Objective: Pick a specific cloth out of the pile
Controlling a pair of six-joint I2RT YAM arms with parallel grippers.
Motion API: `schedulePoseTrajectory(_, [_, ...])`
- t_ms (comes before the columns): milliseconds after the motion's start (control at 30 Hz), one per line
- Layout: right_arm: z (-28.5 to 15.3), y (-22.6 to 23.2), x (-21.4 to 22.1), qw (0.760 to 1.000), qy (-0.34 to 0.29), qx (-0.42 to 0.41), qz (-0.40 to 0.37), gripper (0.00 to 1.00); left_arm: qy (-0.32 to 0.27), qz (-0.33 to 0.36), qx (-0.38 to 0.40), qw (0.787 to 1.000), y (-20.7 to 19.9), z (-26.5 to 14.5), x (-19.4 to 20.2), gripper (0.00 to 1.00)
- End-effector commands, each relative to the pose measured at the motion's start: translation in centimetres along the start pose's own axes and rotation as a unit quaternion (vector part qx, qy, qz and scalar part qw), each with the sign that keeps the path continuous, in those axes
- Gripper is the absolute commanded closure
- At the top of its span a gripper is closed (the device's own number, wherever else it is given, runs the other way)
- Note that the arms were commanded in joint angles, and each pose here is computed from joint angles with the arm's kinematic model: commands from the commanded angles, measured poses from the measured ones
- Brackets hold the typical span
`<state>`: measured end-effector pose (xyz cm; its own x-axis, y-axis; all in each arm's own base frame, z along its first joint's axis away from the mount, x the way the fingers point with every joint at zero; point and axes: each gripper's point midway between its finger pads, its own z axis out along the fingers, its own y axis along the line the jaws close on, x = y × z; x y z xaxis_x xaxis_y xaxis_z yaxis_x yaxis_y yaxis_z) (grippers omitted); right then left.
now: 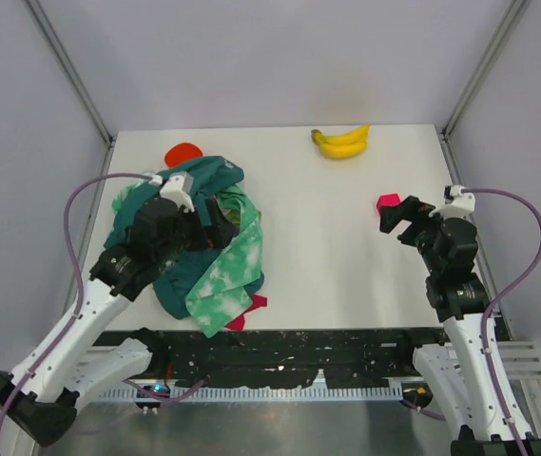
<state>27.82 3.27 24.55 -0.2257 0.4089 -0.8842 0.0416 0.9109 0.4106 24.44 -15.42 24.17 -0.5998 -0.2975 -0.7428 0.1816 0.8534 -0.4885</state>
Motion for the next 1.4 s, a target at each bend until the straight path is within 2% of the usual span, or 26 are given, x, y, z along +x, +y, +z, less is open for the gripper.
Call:
schedulePoseTrajectory(0, [-0.5,2.2,-1.2,0.997,-0.036,-0.069,-0.03,0.05,0.005,0.115,-0.087,0.99,0.0,0.1,-0.3,0.0])
schedulePoseTrajectory(233, [0.0,2.0,-0.4,0.996,-0.022,-0.071,-0.043,0.05,0.119,0.197,-0.151,0.961,-0.1,3.8,5.9,0.0])
schedulePoseTrajectory(367, [0.3,2.3,0.2,0.995,-0.003,-0.081,-0.051,0.05,0.156,0.195,-0.248,0.936,2.4,5.1,7.5,0.0])
schedulePoseTrajectory(533, [0.7,2.1,0.4,0.996,0.002,-0.076,-0.051,0.05,0.176,0.21,-0.38,0.883,5.9,5.5,7.8,0.0])
schedulePoseTrajectory(600, [0.7,2.0,0.5,0.996,0.003,-0.074,-0.051,0.05,0.197,0.212,-0.399,0.87,6.6,6.6,8.9,0.0])
schedulePoseTrajectory(700, [0.8,1.1,0.3,0.998,-0.005,-0.049,-0.044,0.05,0.231,0.192,-0.391,0.87,7.5,8.6,11.1,0.02])
schedulePoseTrajectory(833, [0.8,0.1,0.1,0.999,-0.015,-0.02,-0.038,0.05,0.263,0.167,-0.377,0.872,9.0,10.3,13.9,0.16])
schedulePoseTrajectory(933, [0.7,0.5,0.2,0.999,-0.015,-0.032,-0.038,0.05,0.264,0.169,-0.408,0.858,10.4,10.1,13.8,0.54])
schedulePoseTrajectory(1000, [0.8,0.9,0.1,0.998,-0.016,-0.046,-0.038,0.05,0.255,0.17,-0.421,0.854,10.9,9.8,13.2,1.0])
schedulePoseTrajectory(1067, [0.9,1.2,0.5,0.998,-0.01,-0.052,-0.035,0.05,0.24,0.178,-0.405,0.864,10.4,9.7,12.2,1.0])
schedulePoseTrajectory(1167, [1.4,1.5,1.1,0.998,-0.001,-0.062,-0.012,0.05,0.19,0.174,-0.359,0.897,8.8,8.7,9.7,1.0])
schedulePoseTrajectory(1233, [1.8,3.3,2.1,0.993,0.019,-0.116,0.006,0.05,0.135,0.165,-0.339,0.916,7.8,7.0,6.8,1.0])
schedulePoseTrajectory(1267, [1.6,5.2,2.2,0.986,0.031,-0.164,0.016,0.05,0.105,0.162,-0.341,0.92,7.7,5.9,5.2,1.0])
schedulePoseTrajectory(1367, [2.6,8.1,3.4,0.971,0.077,-0.221,0.044,0.05,0.045,0.142,-0.332,0.931,7.4,3.6,2.0,1.0])
